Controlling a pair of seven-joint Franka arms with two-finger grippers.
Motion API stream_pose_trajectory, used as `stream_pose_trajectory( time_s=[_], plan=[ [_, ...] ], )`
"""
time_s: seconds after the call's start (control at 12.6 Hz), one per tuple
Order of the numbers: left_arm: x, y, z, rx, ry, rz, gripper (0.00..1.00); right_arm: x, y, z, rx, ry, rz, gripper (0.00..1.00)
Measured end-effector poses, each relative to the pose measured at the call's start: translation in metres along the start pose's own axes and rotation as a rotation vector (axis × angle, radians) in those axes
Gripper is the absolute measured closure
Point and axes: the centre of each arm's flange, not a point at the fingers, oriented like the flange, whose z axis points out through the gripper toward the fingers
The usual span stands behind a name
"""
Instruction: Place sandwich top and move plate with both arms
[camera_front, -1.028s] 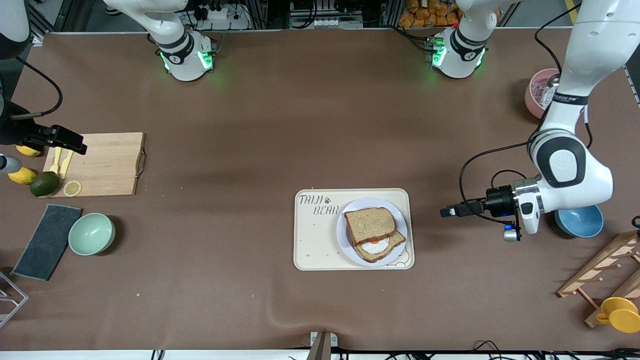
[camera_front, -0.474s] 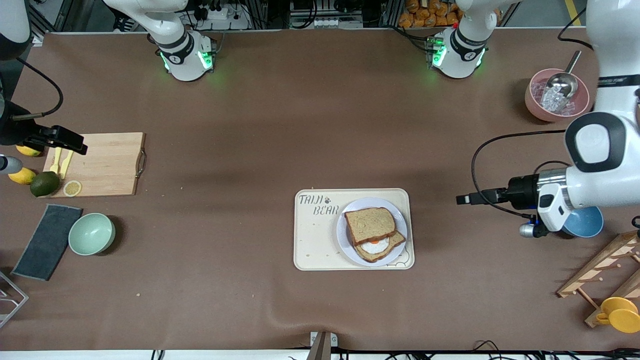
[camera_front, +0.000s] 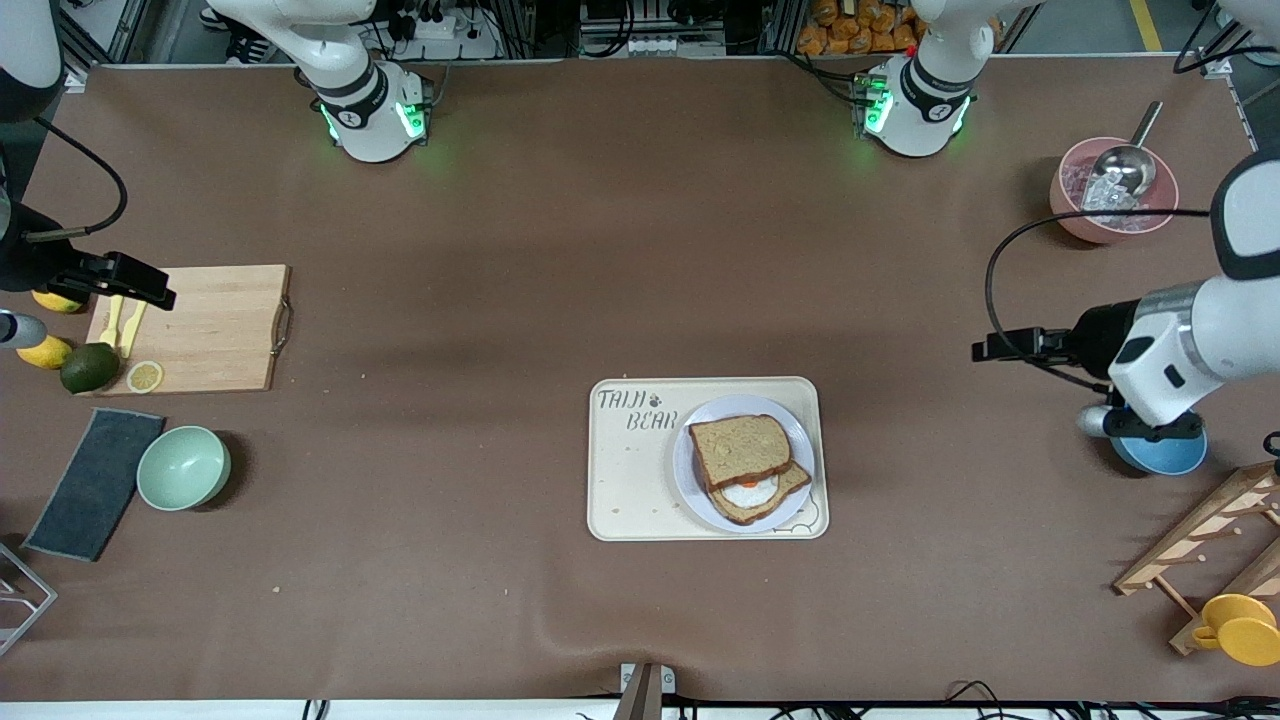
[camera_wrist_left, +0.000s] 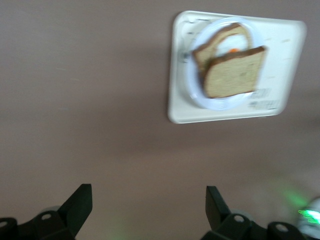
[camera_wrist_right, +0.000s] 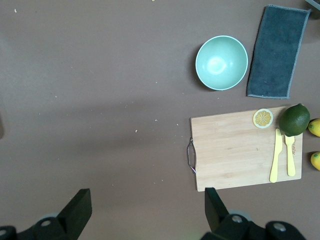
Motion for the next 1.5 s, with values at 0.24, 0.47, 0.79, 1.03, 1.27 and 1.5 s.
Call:
stream_pose_trajectory(
  time_s=[0.24, 0.47, 0.79, 1.03, 1.27, 1.5],
  plan=[
    [-0.032, 0.029, -0.033, 0.197, 0.027, 0.056, 0.00, 0.000, 0.000, 0.000, 0.000, -0.001, -0.001, 0.00],
    [-0.051, 0.021, -0.065, 0.355, 0.087, 0.034, 0.00, 0.000, -0.001, 0.001, 0.000, -0.003, -0.001, 0.00],
    [-0.064, -0.009, -0.093, 0.380, 0.129, -0.032, 0.00, 0.000, -0.001, 0.003, 0.000, -0.010, -0.001, 0.00],
    [-0.063, -0.013, -0.098, 0.378, 0.158, -0.043, 0.00, 0.001, -0.001, 0.005, 0.000, -0.015, -0.001, 0.00],
    [-0.067, -0.018, -0.119, 0.374, 0.250, -0.066, 0.00, 0.001, 0.000, 0.005, 0.000, -0.019, -0.001, 0.00],
    [-0.070, -0.030, -0.125, 0.337, 0.274, -0.091, 0.00, 0.001, 0.000, 0.006, 0.000, -0.021, -0.001, 0.00]
  ],
)
